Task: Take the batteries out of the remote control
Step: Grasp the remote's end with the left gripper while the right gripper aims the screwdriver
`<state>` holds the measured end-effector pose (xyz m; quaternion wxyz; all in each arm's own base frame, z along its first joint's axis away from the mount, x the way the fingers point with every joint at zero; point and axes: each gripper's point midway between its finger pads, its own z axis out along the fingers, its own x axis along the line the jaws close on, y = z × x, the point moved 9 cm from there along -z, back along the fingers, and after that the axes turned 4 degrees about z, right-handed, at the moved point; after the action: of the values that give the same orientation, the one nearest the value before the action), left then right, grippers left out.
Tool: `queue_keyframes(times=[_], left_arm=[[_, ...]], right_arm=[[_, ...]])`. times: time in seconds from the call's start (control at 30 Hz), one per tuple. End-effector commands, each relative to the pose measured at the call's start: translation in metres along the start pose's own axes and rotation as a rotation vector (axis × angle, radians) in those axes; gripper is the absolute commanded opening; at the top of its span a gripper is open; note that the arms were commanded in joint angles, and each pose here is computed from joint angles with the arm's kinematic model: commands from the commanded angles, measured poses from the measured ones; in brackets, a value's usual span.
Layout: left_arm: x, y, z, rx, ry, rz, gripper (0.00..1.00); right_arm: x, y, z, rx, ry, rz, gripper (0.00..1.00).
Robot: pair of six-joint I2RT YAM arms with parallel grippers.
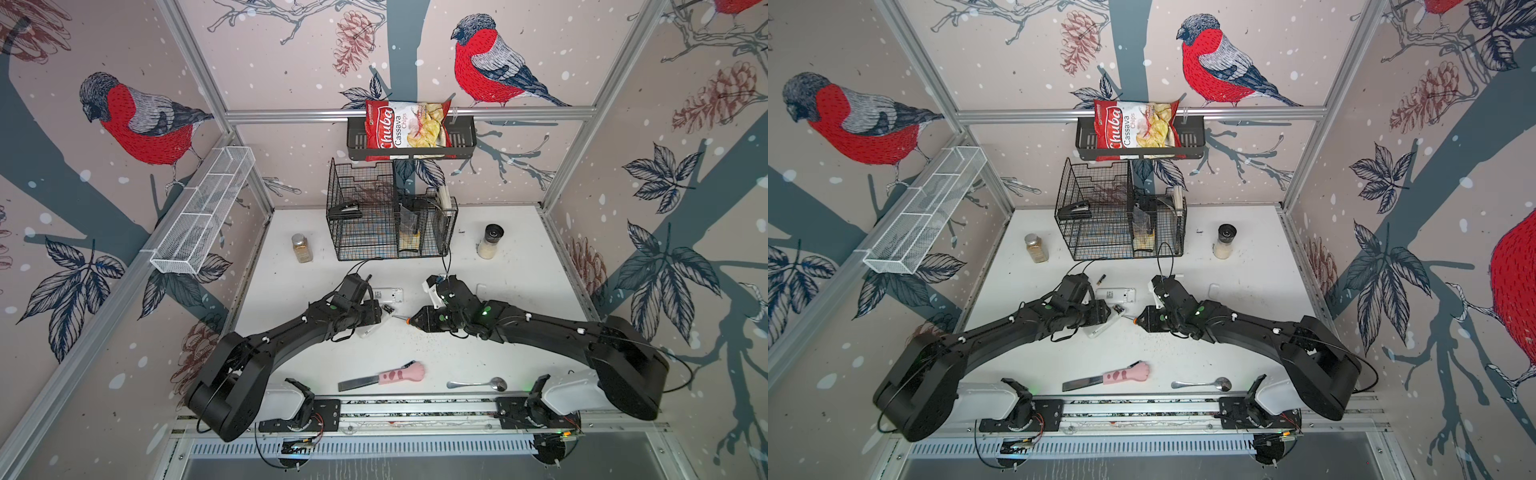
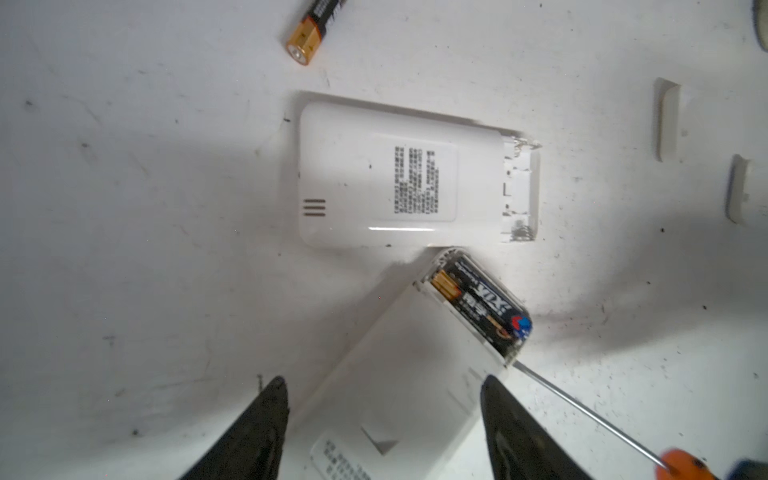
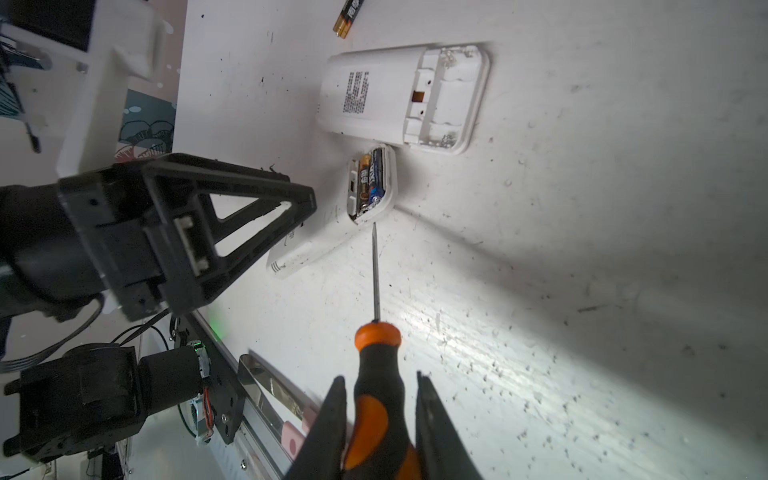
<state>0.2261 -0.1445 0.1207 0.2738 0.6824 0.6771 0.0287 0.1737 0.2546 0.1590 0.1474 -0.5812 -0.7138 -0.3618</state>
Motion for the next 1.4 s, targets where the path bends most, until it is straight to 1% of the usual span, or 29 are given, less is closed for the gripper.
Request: queue_keyframes(times=[0.0, 0.13, 0.2, 0.4, 0.53, 0.63, 0.87, 1.13, 1.27, 1.33, 1.37], left_arm=[[0.001, -0.001, 0.003, 0.019, 0.037, 0.047, 0.73], [0.003, -0.003, 0.007, 0.042, 0.059, 0.066, 0.73], [0.001, -0.005, 0.009, 0.053, 0.047, 0.079, 0.72], [-0.006, -0.011, 0.013, 0.103, 0.059, 0.16, 0.72], [-0.015, -0.024, 0.02, 0.156, 0.049, 0.211, 0.72], [-0.022, -0.034, 0.023, 0.186, 0.065, 0.243, 0.72], [-0.029, -0.053, 0.022, 0.231, 0.087, 0.282, 0.72], [-0.022, -0.069, 0.014, 0.272, 0.142, 0.268, 0.72], [-0.015, -0.076, 0.013, 0.292, 0.178, 0.262, 0.68], [-0.014, -0.077, 0.012, 0.292, 0.179, 0.265, 0.64], [-0.015, -0.078, 0.011, 0.289, 0.176, 0.268, 0.59]], right_arm=[[-0.002, -0.001, -0.006, -0.012, -0.023, 0.003, 0.0], [-0.004, -0.002, -0.011, -0.024, -0.027, 0.01, 0.0], [-0.005, -0.003, -0.012, -0.026, -0.028, 0.011, 0.0], [-0.008, -0.003, -0.019, -0.044, -0.05, 0.021, 0.0], [-0.01, -0.001, -0.024, -0.062, -0.063, 0.026, 0.0], [-0.011, 0.0, -0.028, -0.074, -0.066, 0.028, 0.0], [-0.013, -0.001, -0.027, -0.073, -0.075, 0.032, 0.0], [-0.016, -0.002, -0.026, -0.074, -0.079, 0.042, 0.0], [-0.015, -0.001, -0.027, -0.08, -0.073, 0.039, 0.0], [-0.014, 0.0, -0.027, -0.081, -0.071, 0.037, 0.0], [-0.014, 0.0, -0.027, -0.081, -0.07, 0.037, 0.0]])
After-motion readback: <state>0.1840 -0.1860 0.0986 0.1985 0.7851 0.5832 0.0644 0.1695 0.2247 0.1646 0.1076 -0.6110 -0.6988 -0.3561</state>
